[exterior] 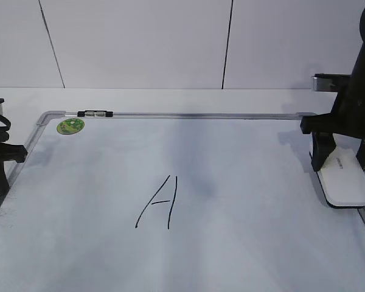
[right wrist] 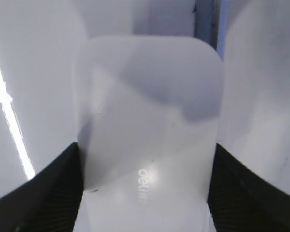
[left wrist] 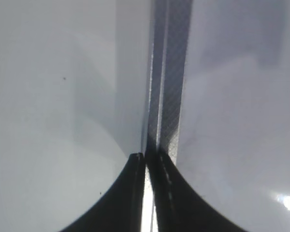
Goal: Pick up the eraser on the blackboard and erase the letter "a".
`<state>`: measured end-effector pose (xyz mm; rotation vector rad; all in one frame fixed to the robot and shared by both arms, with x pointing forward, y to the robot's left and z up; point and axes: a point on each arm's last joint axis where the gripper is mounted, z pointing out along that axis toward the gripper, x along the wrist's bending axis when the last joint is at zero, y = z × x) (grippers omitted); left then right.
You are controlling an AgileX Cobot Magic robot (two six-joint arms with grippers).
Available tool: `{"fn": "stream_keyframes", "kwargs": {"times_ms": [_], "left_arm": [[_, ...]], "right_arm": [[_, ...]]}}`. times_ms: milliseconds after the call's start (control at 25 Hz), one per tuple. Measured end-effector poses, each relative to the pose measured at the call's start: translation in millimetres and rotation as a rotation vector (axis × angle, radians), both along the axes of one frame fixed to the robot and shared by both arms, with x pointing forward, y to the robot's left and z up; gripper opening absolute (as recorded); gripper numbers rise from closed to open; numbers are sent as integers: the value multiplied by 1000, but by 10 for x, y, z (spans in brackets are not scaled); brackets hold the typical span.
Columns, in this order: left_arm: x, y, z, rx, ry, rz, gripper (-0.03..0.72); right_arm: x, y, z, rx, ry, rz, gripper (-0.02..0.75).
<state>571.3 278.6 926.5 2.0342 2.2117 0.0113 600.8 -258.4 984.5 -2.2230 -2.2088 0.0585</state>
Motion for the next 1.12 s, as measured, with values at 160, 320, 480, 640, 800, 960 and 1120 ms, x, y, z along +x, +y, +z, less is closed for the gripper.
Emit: {"fn": "stream_keyframes", "kwargs": {"times_ms": [160, 320, 480, 640, 800, 960, 1120], "left_arm": [[0, 0, 0, 0, 0, 0, 31], [0, 0, 0, -1, 0, 0, 33], [0, 0, 0, -1, 0, 0, 34], [0, -1, 0, -2, 0, 1, 34], [0, -1, 0, -2, 0, 1, 34], [0, -1, 0, -2, 0, 1, 34], [0, -1, 0, -2, 0, 1, 34]], "right_arm": [[2, 0, 0, 0, -2, 0, 535], [2, 0, 0, 0, -2, 0, 535], [2, 0, 0, 0, -2, 0, 535], [15, 2, 0, 2, -16, 0, 535], [33, 4, -1, 5, -37, 1, 535], [36, 4, -1, 5, -39, 1, 535], [39, 5, -8, 5, -40, 1, 535]]}}
